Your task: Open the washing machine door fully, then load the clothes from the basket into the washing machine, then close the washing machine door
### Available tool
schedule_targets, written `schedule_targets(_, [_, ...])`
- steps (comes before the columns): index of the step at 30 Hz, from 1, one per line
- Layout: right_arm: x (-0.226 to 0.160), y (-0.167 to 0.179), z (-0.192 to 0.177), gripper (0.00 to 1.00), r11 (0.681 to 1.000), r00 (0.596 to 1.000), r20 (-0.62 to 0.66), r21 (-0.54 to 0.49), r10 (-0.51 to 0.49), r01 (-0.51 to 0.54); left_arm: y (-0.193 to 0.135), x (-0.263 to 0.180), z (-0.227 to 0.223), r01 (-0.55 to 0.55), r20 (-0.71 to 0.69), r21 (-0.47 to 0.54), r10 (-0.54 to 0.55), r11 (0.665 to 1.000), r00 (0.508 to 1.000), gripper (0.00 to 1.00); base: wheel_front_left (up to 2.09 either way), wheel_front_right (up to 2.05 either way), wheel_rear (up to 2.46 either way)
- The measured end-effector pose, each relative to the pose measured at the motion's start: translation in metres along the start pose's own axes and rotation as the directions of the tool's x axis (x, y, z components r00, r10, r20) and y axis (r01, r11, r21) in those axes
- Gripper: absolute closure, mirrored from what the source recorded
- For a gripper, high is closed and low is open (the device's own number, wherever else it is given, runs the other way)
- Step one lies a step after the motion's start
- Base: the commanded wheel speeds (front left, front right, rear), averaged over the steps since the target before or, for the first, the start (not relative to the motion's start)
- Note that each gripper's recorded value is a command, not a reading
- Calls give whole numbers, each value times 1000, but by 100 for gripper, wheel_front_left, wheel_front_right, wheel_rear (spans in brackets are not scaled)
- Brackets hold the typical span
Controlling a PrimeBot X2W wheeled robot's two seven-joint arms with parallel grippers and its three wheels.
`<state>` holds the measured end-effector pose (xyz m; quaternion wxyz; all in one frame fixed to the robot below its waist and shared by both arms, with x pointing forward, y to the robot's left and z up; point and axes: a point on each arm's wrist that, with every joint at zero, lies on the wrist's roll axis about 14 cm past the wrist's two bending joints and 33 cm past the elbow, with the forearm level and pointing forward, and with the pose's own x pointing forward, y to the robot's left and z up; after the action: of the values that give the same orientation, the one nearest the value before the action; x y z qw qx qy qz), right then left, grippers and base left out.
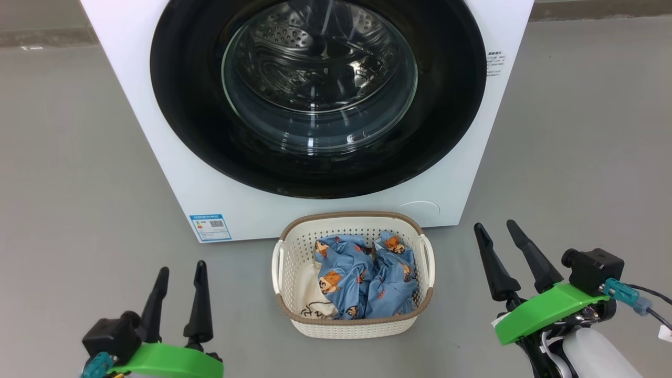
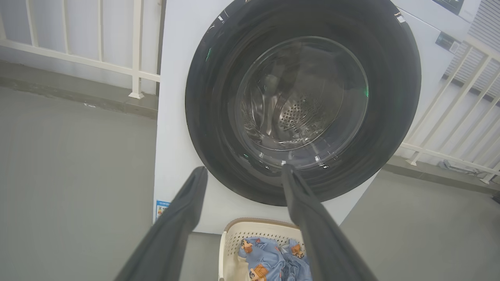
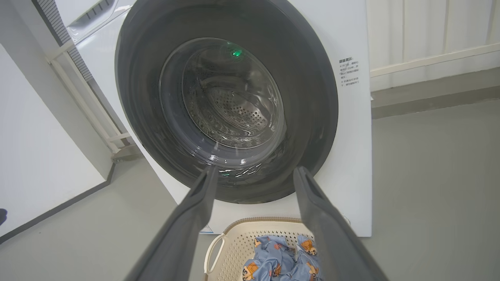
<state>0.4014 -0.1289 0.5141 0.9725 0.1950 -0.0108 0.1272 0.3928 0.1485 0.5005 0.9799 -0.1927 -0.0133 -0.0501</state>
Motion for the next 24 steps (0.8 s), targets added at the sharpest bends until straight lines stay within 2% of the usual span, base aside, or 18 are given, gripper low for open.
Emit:
schedule_targets(6, [0, 2, -3, 0, 998, 1000, -6, -55, 16, -17, -2, 1, -2, 14, -5, 54, -14, 998, 1000, 0, 0, 0, 0])
schedule_targets(24, [0, -5, -3, 0, 998, 1000, -13, -64, -3, 2, -4, 3, 3, 16, 10, 55, -17, 998, 1000, 0, 0, 0, 0])
